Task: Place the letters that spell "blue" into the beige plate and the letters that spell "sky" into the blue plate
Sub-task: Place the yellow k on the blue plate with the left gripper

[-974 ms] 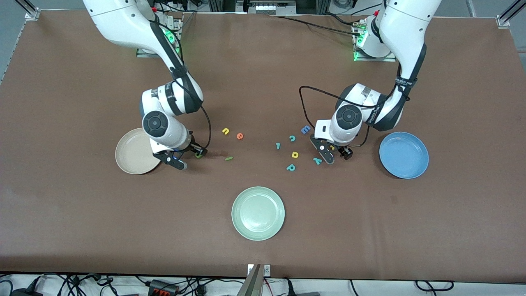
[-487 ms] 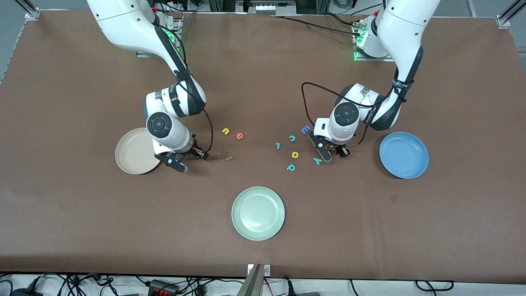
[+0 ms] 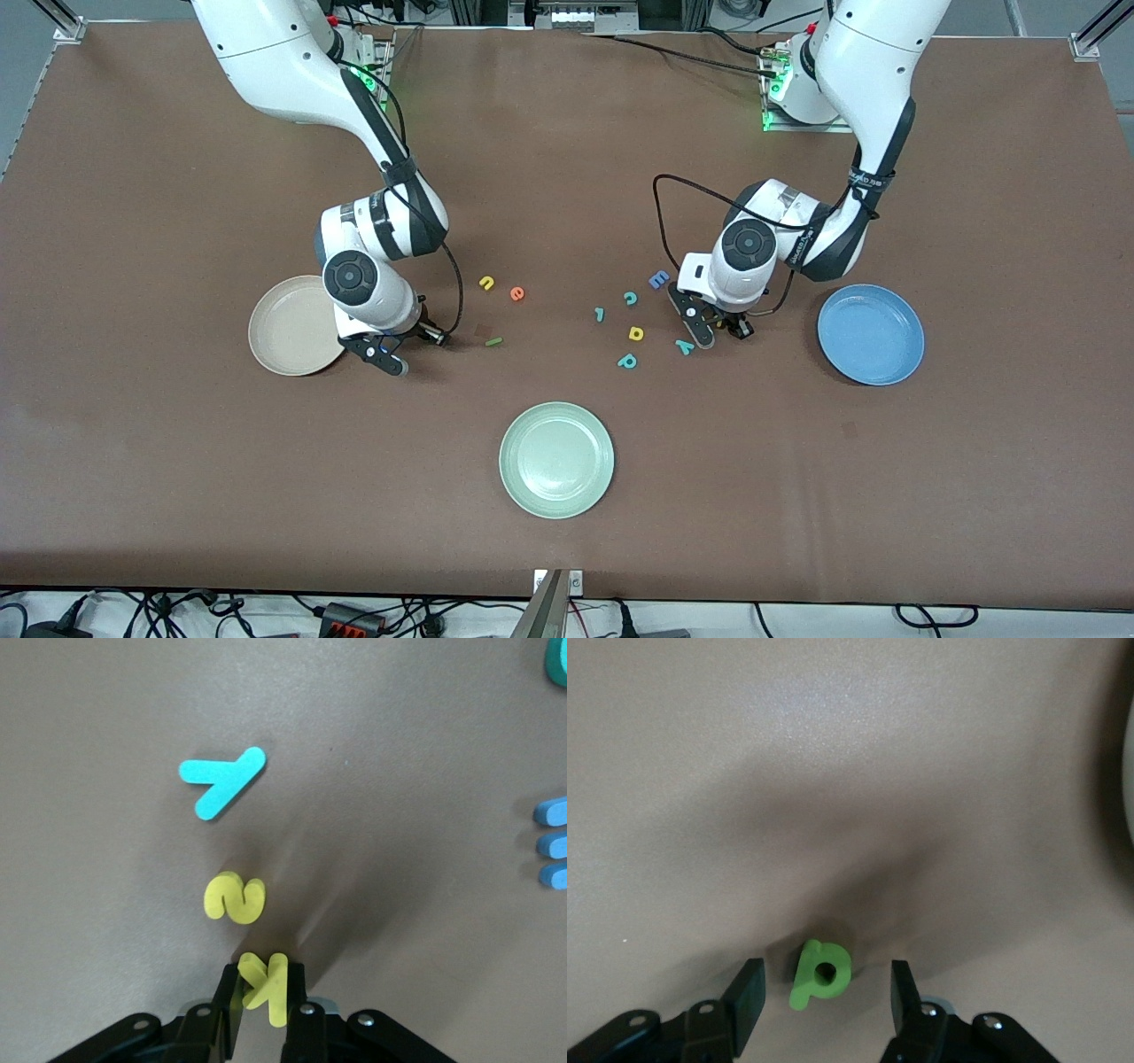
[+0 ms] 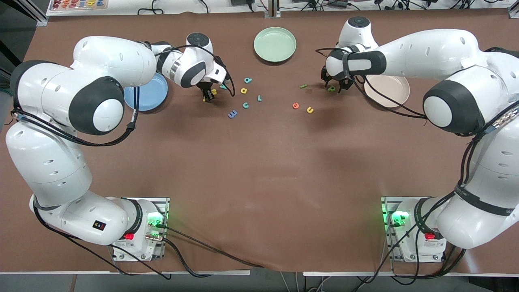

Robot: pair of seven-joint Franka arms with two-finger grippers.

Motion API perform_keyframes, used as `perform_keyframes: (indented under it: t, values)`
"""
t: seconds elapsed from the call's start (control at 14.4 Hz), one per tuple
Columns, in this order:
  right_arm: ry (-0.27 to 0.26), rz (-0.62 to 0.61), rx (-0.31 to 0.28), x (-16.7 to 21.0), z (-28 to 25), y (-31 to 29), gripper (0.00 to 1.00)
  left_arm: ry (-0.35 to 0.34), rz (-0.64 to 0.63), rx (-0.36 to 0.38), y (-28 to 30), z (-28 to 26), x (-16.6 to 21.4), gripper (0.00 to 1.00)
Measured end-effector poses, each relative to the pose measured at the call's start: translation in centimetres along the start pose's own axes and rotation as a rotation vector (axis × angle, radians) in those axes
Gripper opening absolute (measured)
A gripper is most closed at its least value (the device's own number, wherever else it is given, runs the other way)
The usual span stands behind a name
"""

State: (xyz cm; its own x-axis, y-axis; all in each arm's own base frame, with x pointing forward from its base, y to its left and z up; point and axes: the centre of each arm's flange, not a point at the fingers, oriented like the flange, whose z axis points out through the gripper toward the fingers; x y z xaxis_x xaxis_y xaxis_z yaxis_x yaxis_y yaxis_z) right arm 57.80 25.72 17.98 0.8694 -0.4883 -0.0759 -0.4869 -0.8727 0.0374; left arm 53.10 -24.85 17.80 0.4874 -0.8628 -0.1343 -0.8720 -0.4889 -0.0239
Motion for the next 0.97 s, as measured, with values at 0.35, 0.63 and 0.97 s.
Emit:
perform_keyframes:
  t: [0.35,0.63,0.97]
  values:
    - [0.002,0.000,0.001,0.1,0.1,-0.3,0.51,-0.120,-0.098,-0.025,-5.4,-6.1,-1.3,0.24]
    - [0.002,0.000,0.001,0.2,0.2,-0.3,0.45,-0.229,-0.285,-0.096,-12.9,-9.5,-7.8,0.24]
    - [0.004,-0.001,0.004,0.2,0.1,-0.4,0.27,-0.268,-0.495,-0.176,-19.0,-2.6,-16.4,0.24]
